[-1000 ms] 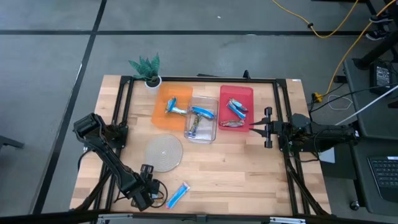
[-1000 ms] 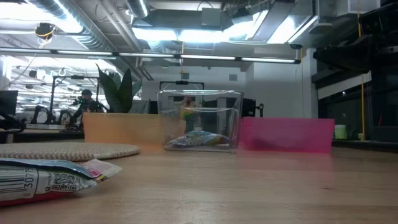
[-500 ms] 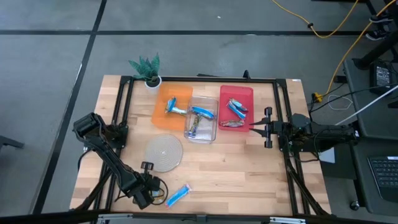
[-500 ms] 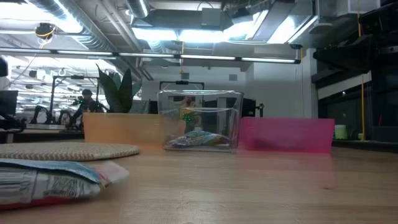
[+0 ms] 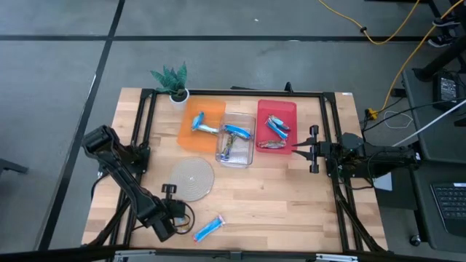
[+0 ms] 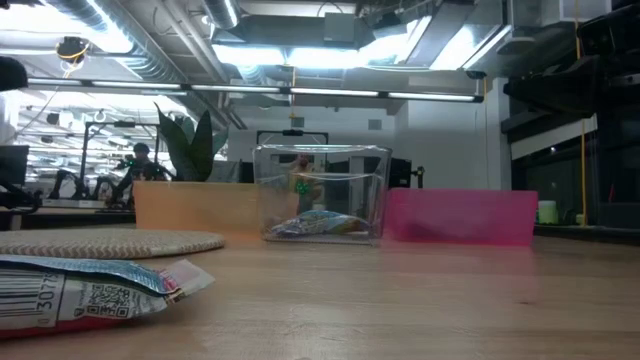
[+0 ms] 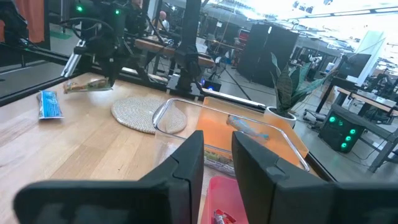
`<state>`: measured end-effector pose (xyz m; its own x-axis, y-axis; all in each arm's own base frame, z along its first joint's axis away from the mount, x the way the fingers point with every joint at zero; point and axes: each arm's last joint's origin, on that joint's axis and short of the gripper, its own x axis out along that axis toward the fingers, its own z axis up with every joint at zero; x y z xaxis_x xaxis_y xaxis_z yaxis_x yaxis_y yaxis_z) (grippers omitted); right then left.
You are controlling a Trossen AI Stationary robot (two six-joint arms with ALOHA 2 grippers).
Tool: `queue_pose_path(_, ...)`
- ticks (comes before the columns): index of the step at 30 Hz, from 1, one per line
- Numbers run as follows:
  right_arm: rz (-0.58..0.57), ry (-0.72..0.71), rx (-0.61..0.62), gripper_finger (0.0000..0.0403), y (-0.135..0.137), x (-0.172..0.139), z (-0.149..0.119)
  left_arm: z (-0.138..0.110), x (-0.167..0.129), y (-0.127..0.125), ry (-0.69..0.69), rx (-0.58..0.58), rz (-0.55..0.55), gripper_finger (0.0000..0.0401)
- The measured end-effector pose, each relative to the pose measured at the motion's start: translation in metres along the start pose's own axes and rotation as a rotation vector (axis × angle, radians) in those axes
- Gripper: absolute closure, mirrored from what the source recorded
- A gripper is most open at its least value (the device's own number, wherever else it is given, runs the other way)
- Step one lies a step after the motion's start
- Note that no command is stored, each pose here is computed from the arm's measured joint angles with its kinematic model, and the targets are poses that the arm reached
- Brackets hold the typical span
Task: Pick and place Granola Bars by type
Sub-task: Put the yellow granola bar into the orange bin
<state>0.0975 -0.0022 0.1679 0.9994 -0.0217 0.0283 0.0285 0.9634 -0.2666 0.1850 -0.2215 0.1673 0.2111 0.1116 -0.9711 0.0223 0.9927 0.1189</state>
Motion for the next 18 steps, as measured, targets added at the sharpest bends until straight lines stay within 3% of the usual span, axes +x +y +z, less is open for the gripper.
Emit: queue_pose_path(18, 0.000, 0.000, 0.000, 0.0315, 0.000, 0.000, 0.000, 0.001, -0.041, 0.019, -0.173, -0.083, -0.014, 0.0398)
